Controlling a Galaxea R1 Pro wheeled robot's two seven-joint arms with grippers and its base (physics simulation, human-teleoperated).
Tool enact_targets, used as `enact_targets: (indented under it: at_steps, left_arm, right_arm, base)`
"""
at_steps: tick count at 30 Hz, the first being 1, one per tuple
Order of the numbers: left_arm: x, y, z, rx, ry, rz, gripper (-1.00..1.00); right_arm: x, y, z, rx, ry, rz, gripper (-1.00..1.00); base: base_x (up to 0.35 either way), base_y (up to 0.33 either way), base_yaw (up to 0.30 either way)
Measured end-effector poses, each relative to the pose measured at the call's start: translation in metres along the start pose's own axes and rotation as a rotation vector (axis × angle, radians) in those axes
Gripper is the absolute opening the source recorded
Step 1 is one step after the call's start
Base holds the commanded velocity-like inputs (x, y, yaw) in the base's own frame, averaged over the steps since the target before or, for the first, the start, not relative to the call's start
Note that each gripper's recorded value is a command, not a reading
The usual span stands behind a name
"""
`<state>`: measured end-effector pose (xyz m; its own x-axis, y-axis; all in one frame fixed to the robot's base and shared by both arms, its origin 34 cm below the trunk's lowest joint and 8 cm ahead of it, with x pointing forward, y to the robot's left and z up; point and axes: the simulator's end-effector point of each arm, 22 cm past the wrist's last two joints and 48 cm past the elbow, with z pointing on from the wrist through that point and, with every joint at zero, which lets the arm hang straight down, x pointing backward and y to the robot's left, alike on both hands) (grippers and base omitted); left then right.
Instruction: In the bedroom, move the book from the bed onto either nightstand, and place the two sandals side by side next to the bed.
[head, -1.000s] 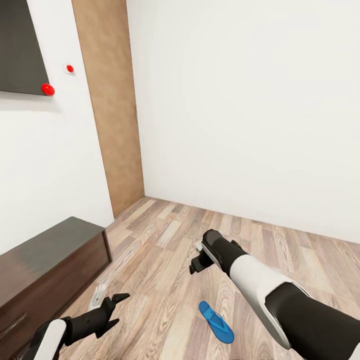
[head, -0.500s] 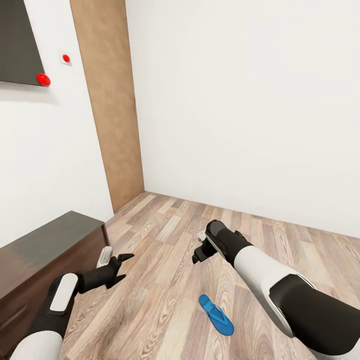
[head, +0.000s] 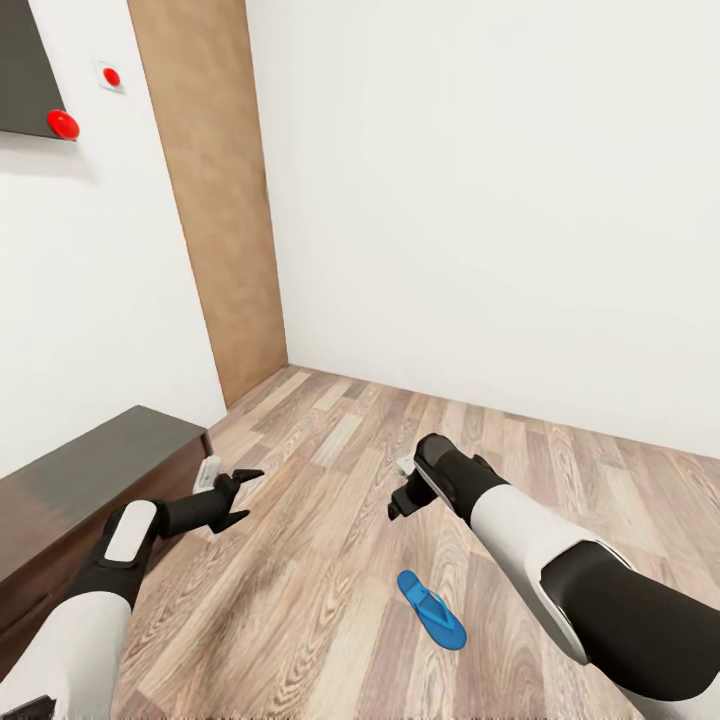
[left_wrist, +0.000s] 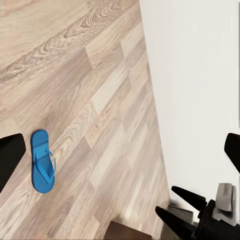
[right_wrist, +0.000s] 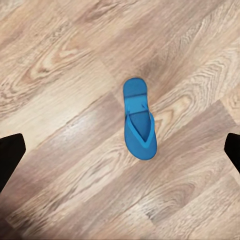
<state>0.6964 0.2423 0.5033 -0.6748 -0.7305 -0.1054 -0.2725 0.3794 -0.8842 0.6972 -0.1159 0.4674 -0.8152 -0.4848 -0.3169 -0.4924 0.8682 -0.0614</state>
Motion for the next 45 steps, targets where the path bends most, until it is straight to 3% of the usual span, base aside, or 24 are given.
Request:
enact_targets:
  at_steps: [14, 45]
  left_arm:
    - [-0.016, 0.014, 0.009, 0.042, -0.004, -0.097, 1.00]
    - [0.002, 0.084, 0.046, -0.042, 0.047, -0.177, 1.00]
  right_arm:
    - [0.018, -0.006, 0.034, -0.019, 0.052, 0.017, 1.00]
    - [0.040, 0.009, 0.100, -0.073, 0.144, 0.012, 1.00]
  base:
    - [0.000, 0.000, 0.000]
    - [0.000, 0.000, 0.000]
